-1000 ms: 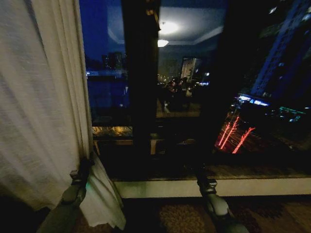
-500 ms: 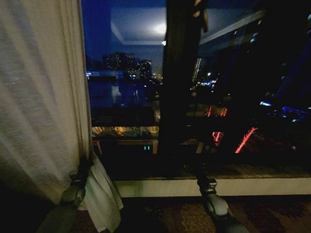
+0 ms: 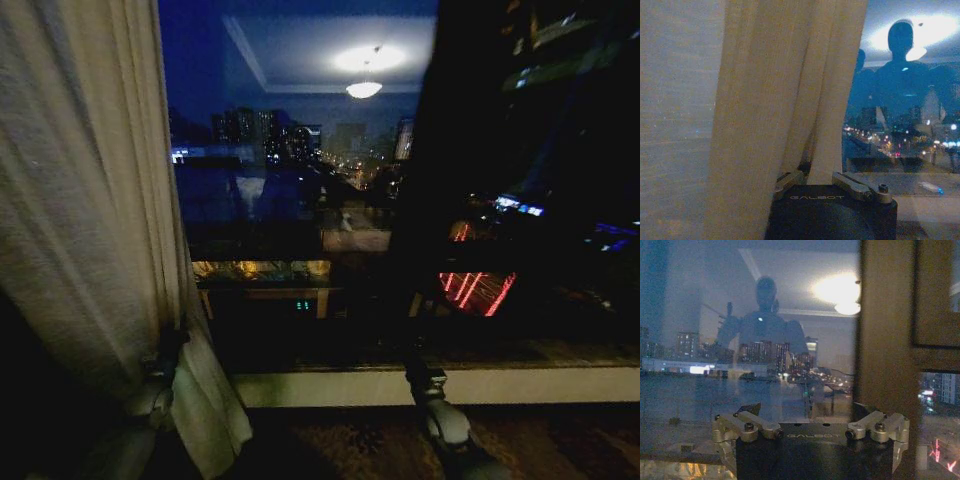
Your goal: Open the curtains by pulling them apart, changing their state from closed to fully open.
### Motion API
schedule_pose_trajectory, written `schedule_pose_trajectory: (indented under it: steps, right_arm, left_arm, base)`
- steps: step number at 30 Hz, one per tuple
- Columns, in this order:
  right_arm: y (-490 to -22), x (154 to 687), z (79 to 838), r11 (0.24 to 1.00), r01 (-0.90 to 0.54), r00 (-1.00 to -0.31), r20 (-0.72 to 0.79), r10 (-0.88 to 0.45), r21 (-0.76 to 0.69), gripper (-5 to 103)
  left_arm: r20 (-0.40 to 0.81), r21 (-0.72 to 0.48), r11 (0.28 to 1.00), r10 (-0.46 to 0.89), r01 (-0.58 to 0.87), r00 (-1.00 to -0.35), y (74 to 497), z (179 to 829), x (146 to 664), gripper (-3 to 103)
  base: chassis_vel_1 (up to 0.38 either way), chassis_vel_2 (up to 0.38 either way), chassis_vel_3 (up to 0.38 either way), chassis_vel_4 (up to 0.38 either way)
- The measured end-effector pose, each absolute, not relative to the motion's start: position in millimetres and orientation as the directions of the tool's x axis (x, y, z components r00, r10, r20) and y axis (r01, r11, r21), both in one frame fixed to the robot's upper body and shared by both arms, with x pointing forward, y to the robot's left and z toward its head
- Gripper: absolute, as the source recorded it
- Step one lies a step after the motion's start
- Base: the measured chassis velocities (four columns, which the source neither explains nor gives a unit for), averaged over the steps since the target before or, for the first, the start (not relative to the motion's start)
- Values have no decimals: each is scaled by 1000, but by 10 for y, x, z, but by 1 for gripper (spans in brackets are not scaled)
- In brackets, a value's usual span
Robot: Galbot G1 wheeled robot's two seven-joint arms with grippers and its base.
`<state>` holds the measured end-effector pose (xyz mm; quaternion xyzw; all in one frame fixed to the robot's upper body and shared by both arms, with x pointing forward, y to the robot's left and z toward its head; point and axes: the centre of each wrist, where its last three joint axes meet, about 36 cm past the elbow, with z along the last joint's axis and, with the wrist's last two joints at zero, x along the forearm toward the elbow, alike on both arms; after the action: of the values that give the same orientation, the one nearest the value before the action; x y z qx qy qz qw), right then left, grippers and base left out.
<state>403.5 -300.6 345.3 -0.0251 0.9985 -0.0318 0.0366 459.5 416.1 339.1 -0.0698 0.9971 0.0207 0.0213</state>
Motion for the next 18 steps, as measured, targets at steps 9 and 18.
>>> schedule_pose_trajectory:
  steps: [9,18]
  right_arm:
    - [-3004,4035,3452,997,-48,-996,-71,-53,-65,100]
    - [-3009,4035,3454,997,-47,-996,-72,-52,-66,100]
  left_arm:
    - [-41,42,989,-141,-143,-989,4180,3373,4546,0]
    - [-36,43,990,-133,-135,-990,4143,3366,4497,0]
  base:
    - [164,184,-178,-186]
    - [-24,-35,29,24]
